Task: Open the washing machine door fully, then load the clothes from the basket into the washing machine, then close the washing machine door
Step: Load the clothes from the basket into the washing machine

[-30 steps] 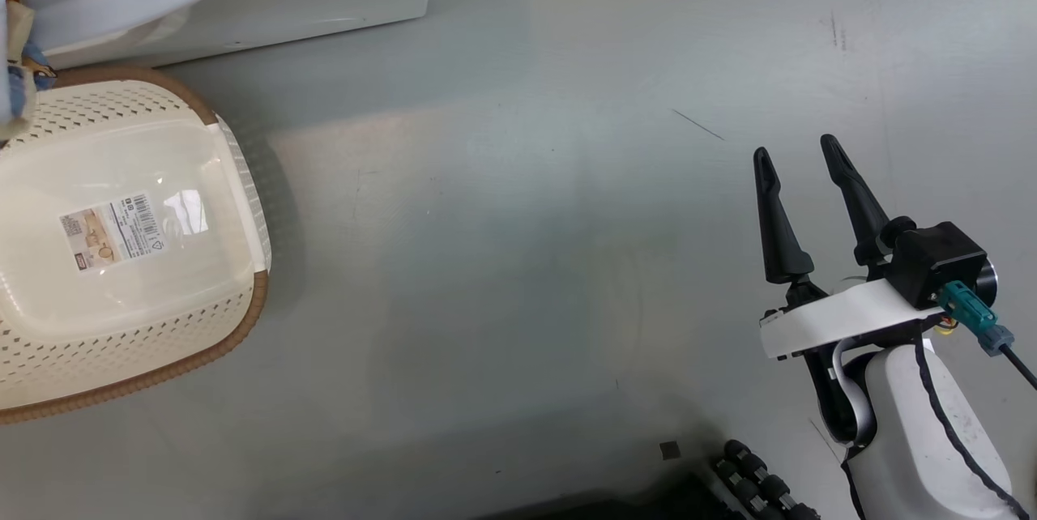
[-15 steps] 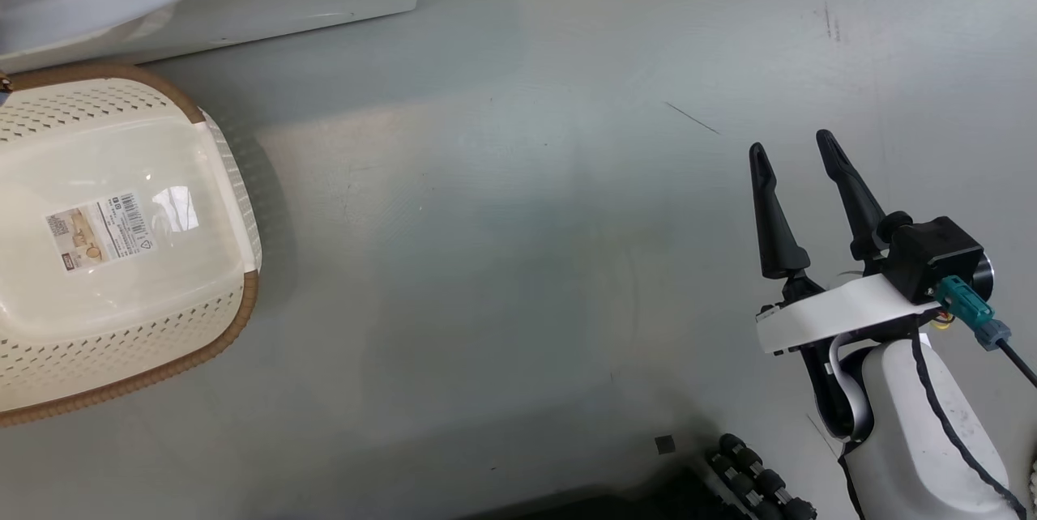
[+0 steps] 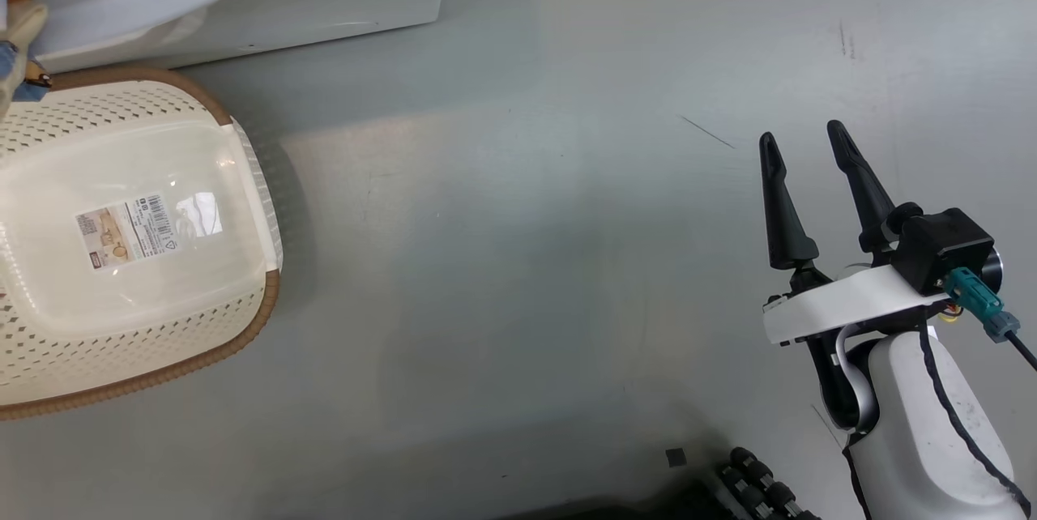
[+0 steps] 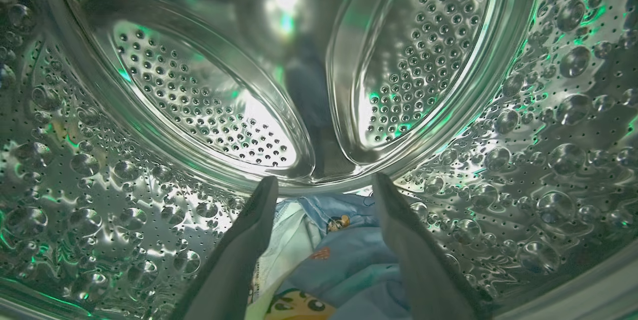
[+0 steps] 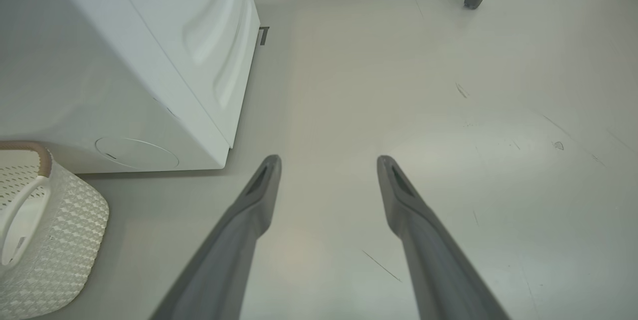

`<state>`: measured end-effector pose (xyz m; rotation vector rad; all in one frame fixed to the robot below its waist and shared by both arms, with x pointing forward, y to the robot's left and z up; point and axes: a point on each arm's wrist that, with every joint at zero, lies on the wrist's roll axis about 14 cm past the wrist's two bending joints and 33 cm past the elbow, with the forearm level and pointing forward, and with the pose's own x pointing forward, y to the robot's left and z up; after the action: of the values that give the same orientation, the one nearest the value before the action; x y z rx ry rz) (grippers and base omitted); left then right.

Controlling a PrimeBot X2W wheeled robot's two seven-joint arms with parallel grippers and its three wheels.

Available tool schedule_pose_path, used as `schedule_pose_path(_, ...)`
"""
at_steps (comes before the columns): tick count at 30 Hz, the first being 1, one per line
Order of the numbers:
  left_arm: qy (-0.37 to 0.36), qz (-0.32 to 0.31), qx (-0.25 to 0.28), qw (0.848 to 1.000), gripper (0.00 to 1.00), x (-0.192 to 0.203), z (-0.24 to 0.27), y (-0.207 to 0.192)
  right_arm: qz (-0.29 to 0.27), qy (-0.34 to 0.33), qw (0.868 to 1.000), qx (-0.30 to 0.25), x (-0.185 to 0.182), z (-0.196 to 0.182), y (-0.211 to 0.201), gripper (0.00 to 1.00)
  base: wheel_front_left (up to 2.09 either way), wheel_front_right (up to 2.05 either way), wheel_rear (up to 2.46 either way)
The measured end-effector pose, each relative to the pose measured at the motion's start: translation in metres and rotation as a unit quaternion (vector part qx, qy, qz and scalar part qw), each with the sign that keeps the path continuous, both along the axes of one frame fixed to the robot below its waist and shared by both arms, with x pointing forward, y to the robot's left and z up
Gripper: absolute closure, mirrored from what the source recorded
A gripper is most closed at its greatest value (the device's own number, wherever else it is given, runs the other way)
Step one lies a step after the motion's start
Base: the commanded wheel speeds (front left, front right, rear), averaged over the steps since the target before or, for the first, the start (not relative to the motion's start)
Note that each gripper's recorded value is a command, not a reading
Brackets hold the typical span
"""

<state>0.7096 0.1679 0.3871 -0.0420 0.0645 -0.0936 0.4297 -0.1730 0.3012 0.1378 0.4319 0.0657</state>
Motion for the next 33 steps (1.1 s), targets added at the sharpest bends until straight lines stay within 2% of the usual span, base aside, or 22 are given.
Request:
schedule_pose_path(21, -0.017, 0.020, -0.019, 0.999, 0.00, -0.020, 0.042, 0.016, 0.016, -0.043, 0.999, 0.009, 0.018, 0.027, 0.012, 0.00, 0.00, 0.00, 0.00)
schedule_pose_path(33, 0.020, 0.018, -0.021, 0.999, 0.00, -0.056, 0.020, 0.017, 0.022, -0.060, 0.998, 0.014, 0.022, 0.040, 0.018, 0.00, 0.00, 0.00, 0.00)
